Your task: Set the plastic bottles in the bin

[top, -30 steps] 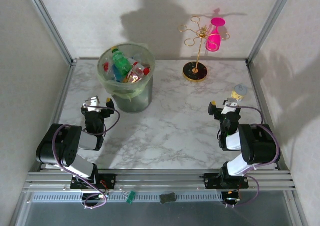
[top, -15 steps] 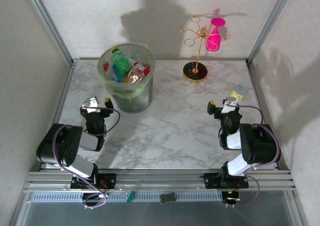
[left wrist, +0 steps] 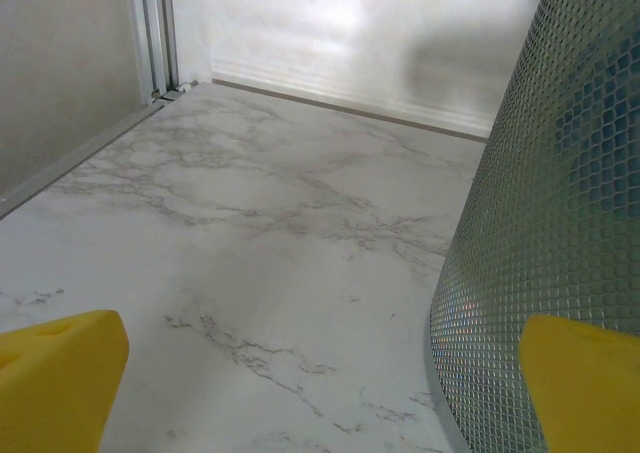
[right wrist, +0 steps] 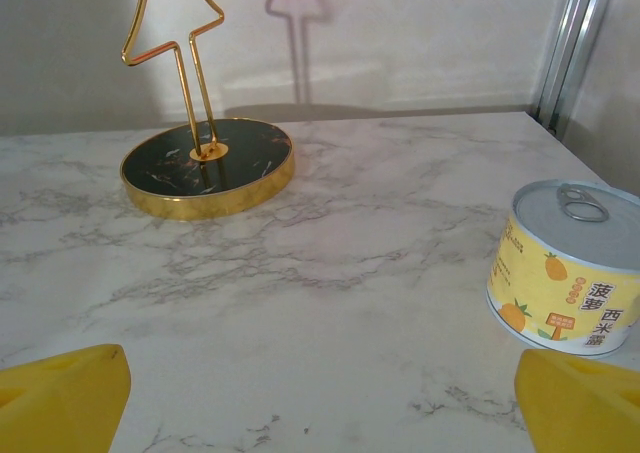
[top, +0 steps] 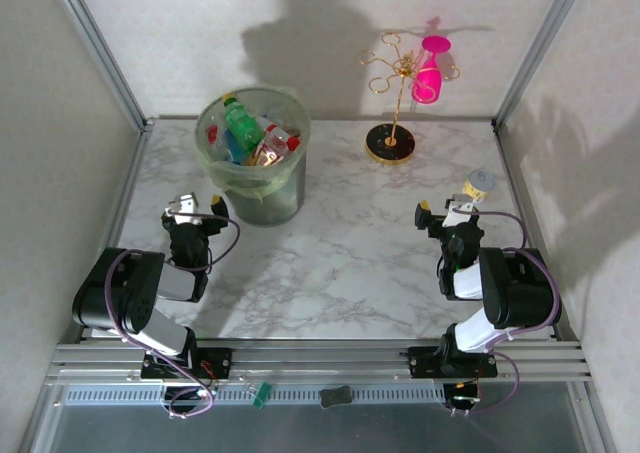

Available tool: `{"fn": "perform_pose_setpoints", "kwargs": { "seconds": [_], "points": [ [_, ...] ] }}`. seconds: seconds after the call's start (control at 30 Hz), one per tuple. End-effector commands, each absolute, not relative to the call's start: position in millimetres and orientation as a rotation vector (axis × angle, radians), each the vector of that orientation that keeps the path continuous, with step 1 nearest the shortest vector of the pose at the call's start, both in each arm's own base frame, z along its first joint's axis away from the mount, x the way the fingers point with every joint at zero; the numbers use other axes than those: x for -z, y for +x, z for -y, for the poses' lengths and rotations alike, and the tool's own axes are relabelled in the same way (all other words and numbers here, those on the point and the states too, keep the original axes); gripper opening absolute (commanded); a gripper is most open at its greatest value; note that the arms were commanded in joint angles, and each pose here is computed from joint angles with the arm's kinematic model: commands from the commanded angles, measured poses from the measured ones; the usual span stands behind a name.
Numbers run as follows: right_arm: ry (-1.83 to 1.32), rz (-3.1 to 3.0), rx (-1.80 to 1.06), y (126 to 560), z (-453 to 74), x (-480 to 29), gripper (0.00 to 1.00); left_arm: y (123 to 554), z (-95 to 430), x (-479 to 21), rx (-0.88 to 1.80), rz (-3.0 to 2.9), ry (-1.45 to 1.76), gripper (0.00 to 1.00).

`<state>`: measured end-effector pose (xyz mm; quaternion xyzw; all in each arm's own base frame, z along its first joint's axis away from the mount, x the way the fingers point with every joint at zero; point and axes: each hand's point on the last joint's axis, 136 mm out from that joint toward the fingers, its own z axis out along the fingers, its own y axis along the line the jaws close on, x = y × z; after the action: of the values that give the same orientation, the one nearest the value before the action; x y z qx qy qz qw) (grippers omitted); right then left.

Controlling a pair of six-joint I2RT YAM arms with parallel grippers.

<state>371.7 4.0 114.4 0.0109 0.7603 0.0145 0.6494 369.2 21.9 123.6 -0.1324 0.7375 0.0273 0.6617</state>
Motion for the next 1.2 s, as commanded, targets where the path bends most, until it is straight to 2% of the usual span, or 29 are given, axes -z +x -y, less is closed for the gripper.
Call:
{"fn": "perform_pose_setpoints", "kwargs": {
  "seconds": [0.0,1.17],
  "points": [
    [0.047,-1.7,-0.019,375.6,0.1,-123.3,0.99,372.7,-21.5,-130.0,-0.044,-1.649,-0.298,0.99],
    [0.047,-1.698,-0.019,375.9,0.1,-123.7,0.99,373.6,-20.5,-129.1,-0.048,-1.654,-0.293,0.99]
  ]
}}
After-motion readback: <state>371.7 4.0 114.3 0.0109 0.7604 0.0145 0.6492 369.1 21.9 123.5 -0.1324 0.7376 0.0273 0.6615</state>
